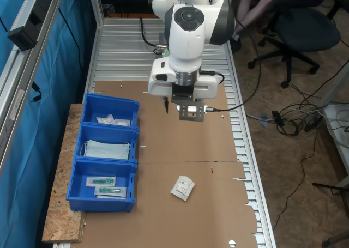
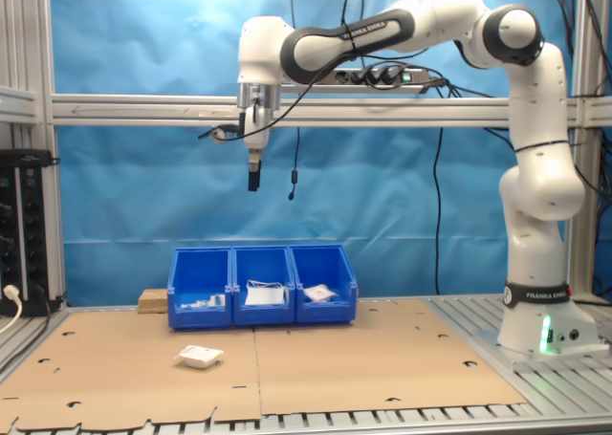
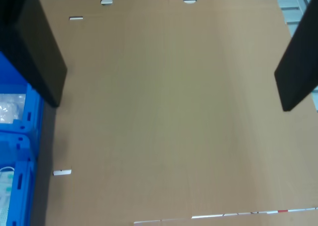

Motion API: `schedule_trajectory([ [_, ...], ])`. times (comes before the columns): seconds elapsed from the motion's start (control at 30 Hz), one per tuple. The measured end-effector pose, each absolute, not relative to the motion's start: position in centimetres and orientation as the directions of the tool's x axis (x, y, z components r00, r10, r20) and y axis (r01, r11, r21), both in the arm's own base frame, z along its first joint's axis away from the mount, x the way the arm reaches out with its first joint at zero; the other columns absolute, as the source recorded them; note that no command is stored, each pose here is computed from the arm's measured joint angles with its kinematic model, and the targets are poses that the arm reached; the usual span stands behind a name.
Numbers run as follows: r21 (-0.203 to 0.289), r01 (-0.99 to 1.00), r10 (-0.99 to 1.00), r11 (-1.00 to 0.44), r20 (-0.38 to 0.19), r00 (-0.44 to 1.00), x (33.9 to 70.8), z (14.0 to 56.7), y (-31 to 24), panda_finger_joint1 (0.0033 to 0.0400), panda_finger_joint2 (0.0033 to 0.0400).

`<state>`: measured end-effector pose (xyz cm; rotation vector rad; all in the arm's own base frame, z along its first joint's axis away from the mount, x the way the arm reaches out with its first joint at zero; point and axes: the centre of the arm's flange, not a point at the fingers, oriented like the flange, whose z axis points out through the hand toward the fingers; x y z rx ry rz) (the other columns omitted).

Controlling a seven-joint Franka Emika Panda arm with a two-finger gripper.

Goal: Pick and place sorting task of medical equipment.

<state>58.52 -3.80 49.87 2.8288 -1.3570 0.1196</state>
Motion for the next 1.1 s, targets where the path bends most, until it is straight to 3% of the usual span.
schedule_trajectory([
  [0.23,-0.022,-0.781,-0.781,-0.624,0.045,0.623,60.1,46.0,-3.9,0.04,0.04],
  [0.6,-0.026,-0.809,-0.807,-0.587,-0.052,0.588,62.6,38.1,-4.1,0.04,0.04],
  [1.1,-0.055,-0.828,-0.825,-0.558,-0.068,0.56,64.6,30.9,-4.4,0.04,0.04],
])
